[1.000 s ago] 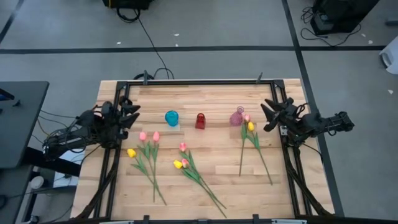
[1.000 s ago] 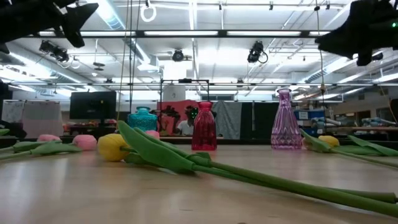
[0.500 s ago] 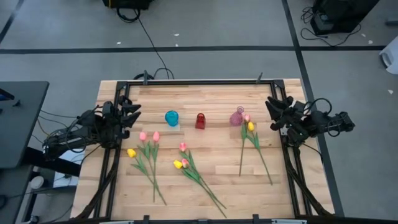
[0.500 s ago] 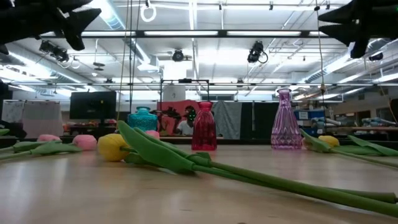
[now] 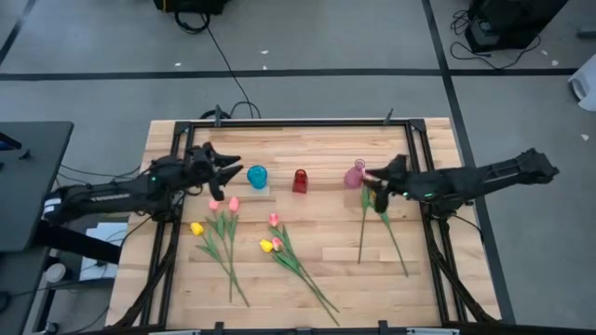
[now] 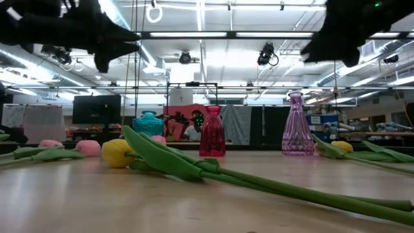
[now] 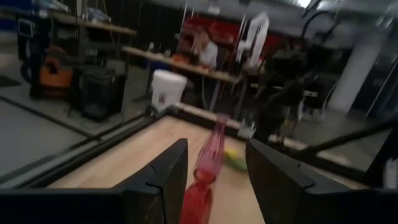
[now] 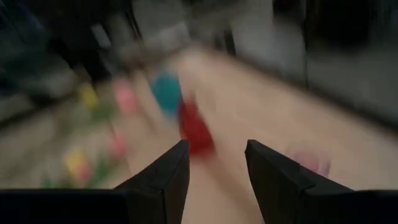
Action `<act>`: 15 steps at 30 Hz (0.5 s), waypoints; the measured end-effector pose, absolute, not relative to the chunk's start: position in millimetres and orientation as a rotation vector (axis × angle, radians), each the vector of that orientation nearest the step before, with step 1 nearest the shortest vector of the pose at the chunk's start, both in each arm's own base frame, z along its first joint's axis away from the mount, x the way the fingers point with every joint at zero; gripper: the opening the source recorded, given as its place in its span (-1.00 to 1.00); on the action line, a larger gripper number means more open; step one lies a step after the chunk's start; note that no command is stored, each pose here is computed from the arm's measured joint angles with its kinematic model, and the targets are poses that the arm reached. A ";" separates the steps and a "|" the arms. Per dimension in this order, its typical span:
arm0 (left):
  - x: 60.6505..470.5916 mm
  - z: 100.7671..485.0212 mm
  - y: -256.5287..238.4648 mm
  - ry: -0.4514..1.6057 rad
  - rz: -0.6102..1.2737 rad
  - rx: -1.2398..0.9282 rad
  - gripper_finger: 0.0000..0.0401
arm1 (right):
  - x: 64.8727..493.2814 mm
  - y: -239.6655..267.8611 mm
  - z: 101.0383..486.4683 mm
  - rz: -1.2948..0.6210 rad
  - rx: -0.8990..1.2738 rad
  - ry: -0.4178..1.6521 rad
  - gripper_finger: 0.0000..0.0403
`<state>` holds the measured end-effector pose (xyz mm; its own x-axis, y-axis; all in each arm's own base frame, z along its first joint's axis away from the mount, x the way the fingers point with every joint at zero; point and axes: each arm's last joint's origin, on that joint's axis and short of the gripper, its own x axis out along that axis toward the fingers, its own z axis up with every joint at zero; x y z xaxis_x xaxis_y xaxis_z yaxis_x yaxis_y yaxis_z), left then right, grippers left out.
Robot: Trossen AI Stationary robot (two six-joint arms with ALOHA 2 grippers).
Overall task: Sort flowers into vase by color
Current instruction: Put the right yellow flower into the pink vase
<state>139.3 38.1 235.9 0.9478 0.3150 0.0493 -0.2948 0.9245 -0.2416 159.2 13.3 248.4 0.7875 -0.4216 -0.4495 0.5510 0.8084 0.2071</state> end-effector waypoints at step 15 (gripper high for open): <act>156.0 248.0 42.0 -0.034 0.306 -0.128 -0.16 | 199.0 21.2 210.8 -0.701 0.657 1.410 -0.16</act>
